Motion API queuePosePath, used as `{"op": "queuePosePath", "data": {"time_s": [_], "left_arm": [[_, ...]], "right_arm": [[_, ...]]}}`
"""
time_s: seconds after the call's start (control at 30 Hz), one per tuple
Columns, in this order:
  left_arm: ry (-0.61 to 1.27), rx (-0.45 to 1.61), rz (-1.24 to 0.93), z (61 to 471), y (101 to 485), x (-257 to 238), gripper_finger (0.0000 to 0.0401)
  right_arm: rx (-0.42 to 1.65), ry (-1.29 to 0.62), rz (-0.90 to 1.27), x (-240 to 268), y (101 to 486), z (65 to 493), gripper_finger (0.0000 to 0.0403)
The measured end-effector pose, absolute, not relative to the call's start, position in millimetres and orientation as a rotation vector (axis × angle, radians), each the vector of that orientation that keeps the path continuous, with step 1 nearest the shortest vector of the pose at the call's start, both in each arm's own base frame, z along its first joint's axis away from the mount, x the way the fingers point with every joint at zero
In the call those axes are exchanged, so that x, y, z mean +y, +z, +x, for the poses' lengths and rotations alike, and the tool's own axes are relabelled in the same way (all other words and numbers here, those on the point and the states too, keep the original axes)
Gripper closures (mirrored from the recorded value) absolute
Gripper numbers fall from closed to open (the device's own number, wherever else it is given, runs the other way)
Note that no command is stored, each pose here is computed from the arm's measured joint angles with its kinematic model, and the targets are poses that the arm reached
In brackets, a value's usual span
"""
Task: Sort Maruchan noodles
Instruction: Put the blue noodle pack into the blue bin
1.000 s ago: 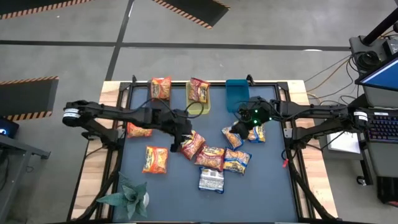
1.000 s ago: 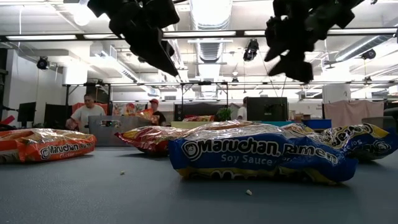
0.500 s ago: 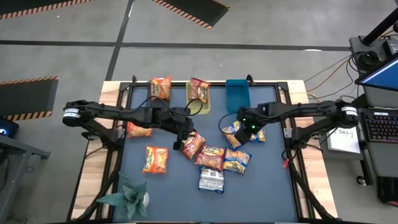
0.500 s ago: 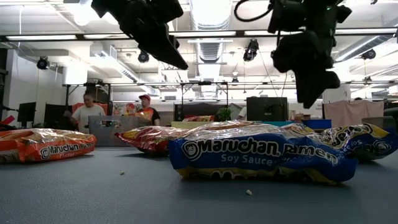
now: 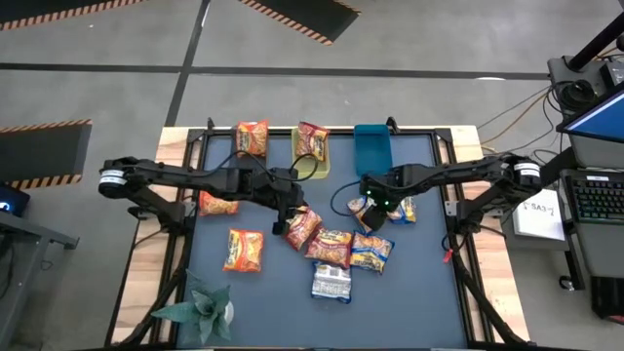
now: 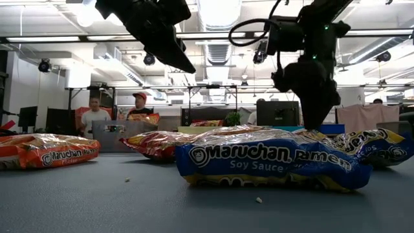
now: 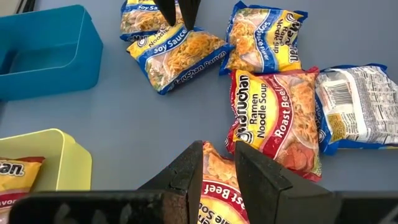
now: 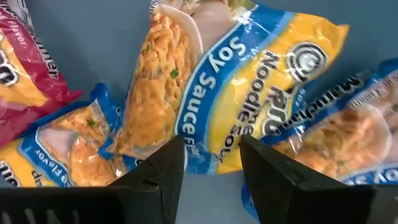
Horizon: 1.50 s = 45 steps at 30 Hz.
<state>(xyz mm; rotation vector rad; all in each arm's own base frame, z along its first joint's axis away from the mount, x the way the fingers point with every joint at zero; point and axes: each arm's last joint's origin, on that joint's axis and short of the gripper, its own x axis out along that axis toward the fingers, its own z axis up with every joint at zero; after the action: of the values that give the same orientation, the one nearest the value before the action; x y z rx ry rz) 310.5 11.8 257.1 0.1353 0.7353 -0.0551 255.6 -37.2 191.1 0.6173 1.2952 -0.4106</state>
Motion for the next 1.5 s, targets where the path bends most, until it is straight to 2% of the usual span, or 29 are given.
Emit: {"op": "queuePosePath", "data": {"time_s": [0.3, 0.53, 0.6, 0.77, 1.2, 1.33, 1.5], "left_arm": [[-0.055, 0.736, 0.135, 311, 257, 12, 0.0325], [-0.056, 0.745, 0.136, 310, 256, 12, 0.0325], [-0.06, 0.745, 0.144, 310, 256, 12, 0.0325], [-0.068, 0.737, 0.166, 309, 258, 11, 0.0325], [-0.052, 0.645, 0.153, 295, 259, 11, 0.0325], [-0.026, 0.573, 0.092, 298, 258, 11, 0.0325], [-0.016, 0.49, 0.05, 314, 247, 10, 0.0325]], "right_arm": [[1.275, -0.383, 0.59, -40, 172, 272, 0.0282], [1.289, -0.377, 0.554, -40, 167, 274, 0.0373], [1.279, -0.372, 0.55, -40, 169, 274, 0.0388], [1.222, -0.355, 0.529, -40, 183, 269, 0.0394], [0.906, -0.315, 0.481, -37, 249, 244, 0.0394], [0.89, -0.294, 0.51, -35, 257, 234, 0.0394], [0.902, -0.306, 0.531, -33, 246, 222, 0.0394]]}}
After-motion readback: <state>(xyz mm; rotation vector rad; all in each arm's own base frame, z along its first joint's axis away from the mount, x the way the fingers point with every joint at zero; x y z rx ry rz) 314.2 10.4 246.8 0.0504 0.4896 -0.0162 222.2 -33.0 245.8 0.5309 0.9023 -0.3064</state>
